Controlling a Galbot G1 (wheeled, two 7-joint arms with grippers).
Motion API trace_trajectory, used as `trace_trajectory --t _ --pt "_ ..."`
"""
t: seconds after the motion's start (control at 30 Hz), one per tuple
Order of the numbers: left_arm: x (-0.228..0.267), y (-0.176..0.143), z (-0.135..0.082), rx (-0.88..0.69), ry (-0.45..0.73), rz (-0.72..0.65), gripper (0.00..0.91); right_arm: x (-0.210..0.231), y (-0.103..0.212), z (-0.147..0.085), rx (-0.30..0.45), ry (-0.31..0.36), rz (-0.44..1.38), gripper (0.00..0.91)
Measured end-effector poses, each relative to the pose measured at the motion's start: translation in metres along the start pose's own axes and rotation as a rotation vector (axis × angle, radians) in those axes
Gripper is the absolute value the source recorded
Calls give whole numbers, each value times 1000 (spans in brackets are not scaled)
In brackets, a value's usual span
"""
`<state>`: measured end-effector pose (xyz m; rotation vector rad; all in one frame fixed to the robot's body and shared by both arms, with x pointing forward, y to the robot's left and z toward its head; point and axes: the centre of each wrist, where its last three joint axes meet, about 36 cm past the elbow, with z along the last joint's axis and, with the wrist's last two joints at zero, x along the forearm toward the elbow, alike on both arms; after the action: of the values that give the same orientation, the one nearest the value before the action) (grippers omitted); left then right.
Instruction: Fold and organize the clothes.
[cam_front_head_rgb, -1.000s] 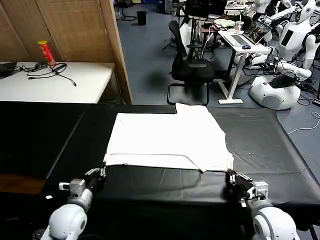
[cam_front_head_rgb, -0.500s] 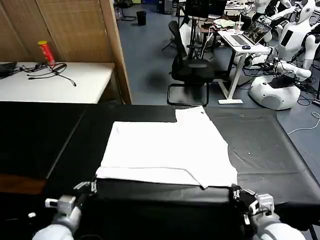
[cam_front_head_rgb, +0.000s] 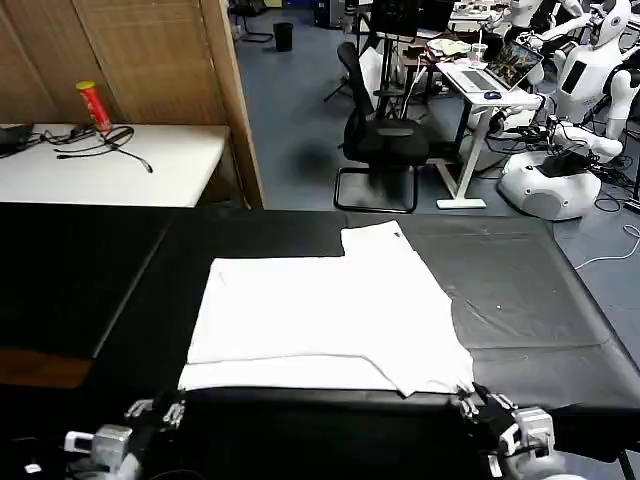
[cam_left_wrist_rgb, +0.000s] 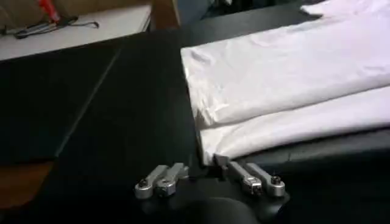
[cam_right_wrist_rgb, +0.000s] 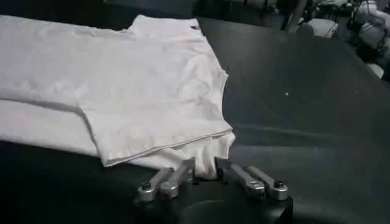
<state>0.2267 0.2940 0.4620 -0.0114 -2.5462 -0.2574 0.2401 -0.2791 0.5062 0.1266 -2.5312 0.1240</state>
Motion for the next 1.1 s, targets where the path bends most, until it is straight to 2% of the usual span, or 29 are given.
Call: trace_trajectory --t 0.07,0.23,0.37,0.47,0.83,1.1 --pt "4 -2 -12 20 -53 15 878 -3 -4 -10 -3 -49 -10 878" --pt "-17 5 -47 68 -173 48 878 -45 -25 -43 -10 -246 -13 878" --pt "-59 18 -76 99 -255 75 878 -94 -43 -73 -28 -312 3 878" --pt "-95 32 -98 130 -258 89 878 -133 -50 -97 -38 -337 12 878" --pt "-215 68 -164 204 -126 107 878 -276 -48 -159 -26 -194 32 878" --pt "-282 78 -179 219 -27 94 878 -344 -38 -182 -43 -100 -9 878"
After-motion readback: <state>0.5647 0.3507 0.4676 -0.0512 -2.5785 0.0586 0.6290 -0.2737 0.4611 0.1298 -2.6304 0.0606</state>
